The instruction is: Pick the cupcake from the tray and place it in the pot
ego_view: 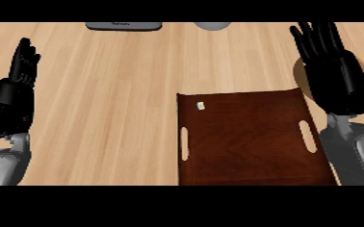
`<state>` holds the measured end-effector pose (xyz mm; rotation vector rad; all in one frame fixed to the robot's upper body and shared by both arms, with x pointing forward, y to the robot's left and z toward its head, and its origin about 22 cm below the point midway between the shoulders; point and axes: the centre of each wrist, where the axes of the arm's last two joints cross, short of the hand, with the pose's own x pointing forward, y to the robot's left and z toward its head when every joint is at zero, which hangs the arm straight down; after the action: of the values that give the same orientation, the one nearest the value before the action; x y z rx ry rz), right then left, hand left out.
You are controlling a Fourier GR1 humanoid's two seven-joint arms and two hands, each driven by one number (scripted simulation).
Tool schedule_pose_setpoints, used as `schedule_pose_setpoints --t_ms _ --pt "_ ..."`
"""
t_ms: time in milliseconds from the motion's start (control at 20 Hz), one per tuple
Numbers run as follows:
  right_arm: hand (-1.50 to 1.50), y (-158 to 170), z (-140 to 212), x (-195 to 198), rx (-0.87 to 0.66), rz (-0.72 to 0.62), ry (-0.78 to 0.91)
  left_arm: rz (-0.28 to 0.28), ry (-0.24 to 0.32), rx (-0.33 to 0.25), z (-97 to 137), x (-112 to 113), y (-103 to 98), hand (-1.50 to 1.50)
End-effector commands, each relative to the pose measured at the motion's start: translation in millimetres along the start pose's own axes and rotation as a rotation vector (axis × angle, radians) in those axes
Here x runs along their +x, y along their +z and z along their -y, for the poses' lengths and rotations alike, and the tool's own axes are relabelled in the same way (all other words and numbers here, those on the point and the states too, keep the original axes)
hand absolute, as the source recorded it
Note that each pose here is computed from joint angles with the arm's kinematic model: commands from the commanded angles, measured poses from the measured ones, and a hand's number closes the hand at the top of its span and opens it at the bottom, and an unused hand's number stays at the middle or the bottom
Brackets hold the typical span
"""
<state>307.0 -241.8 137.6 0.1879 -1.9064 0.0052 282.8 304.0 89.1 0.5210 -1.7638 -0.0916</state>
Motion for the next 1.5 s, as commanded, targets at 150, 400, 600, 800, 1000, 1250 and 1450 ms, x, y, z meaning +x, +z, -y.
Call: schedule_pose_setpoints --t_ms 150,400,600,800,1000,1250,1450 --pt "1.50 42.2 18.0 44.5 -0.004 0.480 0.287 -0.142 0.113 0.011 17.8 -29.5 30.1 0.00" --pt "-1.50 93.4 93.6 22.3 -0.479 0.403 0.632 -0.224 0.214 0.059 24.5 -43.4 50.4 0.00" --pt "-1.50 136.4 53.4 12.7 -0.396 0.604 0.602 -0.216 0.259 0.043 37.7 -44.5 67.7 0.00" --pt "-1.50 178.2 34.9 11.1 -0.367 0.709 0.651 -0.216 0.278 0.011 39.8 -45.4 76.8 0.00" --pt "-1.50 241.3 24.7 -4.6 -0.330 0.575 0.794 -0.183 0.291 -0.011 46.7 -47.1 84.4 0.00" --pt "-1.50 322.7 11.9 -11.4 -0.213 0.276 1.008 -0.167 0.312 -0.029 50.0 -45.8 89.0 0.00" --pt "-1.50 373.3 -13.8 -5.5 -0.168 0.080 1.150 -0.132 0.313 -0.071 62.3 -46.3 95.5 0.00"
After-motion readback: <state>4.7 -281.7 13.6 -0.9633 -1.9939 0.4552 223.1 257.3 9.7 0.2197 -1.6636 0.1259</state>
